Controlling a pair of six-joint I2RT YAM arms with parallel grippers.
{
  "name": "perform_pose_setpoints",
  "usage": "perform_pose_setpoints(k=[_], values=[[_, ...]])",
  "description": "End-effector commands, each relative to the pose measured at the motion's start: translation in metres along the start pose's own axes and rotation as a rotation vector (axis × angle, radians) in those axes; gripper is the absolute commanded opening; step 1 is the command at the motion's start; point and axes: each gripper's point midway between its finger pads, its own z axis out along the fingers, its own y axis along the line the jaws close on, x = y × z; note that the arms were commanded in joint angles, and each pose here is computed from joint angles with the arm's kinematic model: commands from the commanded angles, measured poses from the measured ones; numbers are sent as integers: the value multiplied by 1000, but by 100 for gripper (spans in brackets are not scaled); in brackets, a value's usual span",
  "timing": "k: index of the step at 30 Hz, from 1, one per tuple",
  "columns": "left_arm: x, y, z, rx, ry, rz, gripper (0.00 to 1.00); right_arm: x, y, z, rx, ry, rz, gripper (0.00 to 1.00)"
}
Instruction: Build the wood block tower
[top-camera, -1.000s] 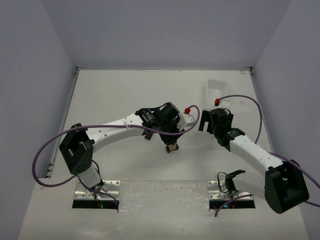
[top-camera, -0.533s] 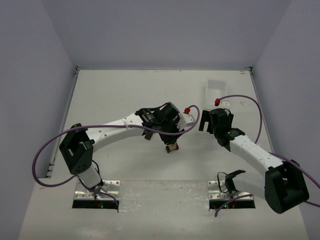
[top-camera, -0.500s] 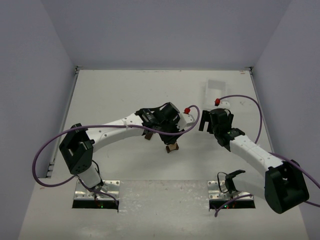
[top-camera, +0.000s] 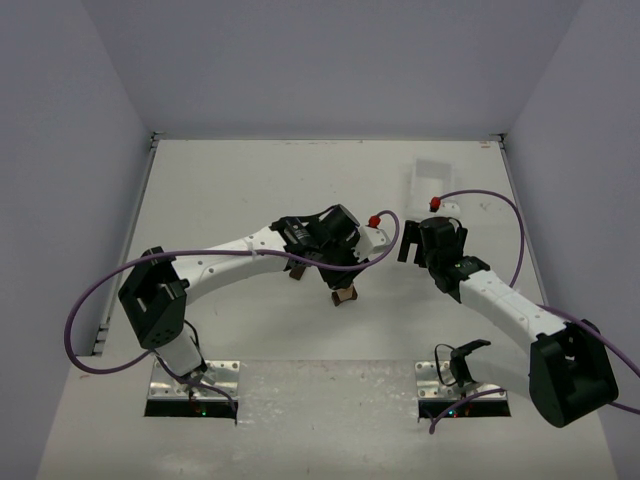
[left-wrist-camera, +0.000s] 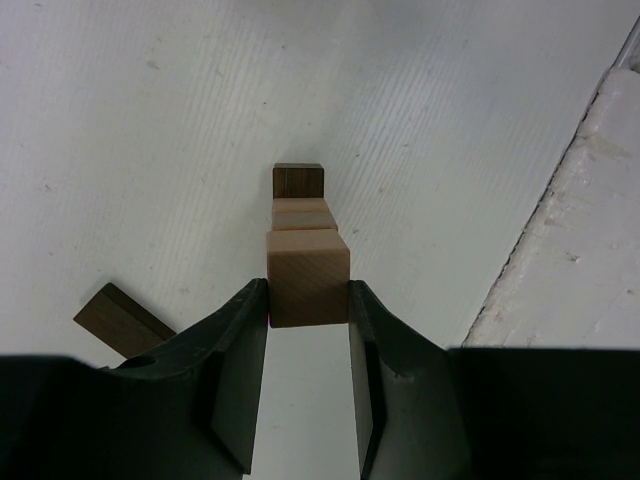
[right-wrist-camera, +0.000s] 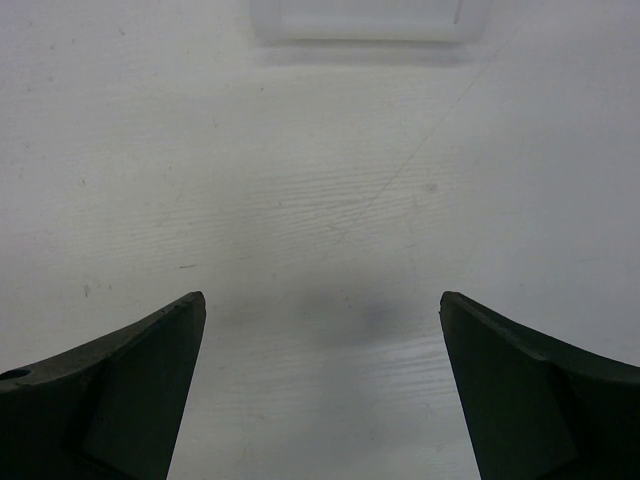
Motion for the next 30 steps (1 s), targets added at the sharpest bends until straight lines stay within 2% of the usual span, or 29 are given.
perform_pose_setpoints(k=[1,30], values=[[-8,4,-5,-15,-33,-6,13,-12,-3,0,22,-42,24,99],[-4,1,2,16,-15,1,18,-10,-4,1,34,-33,18,99]])
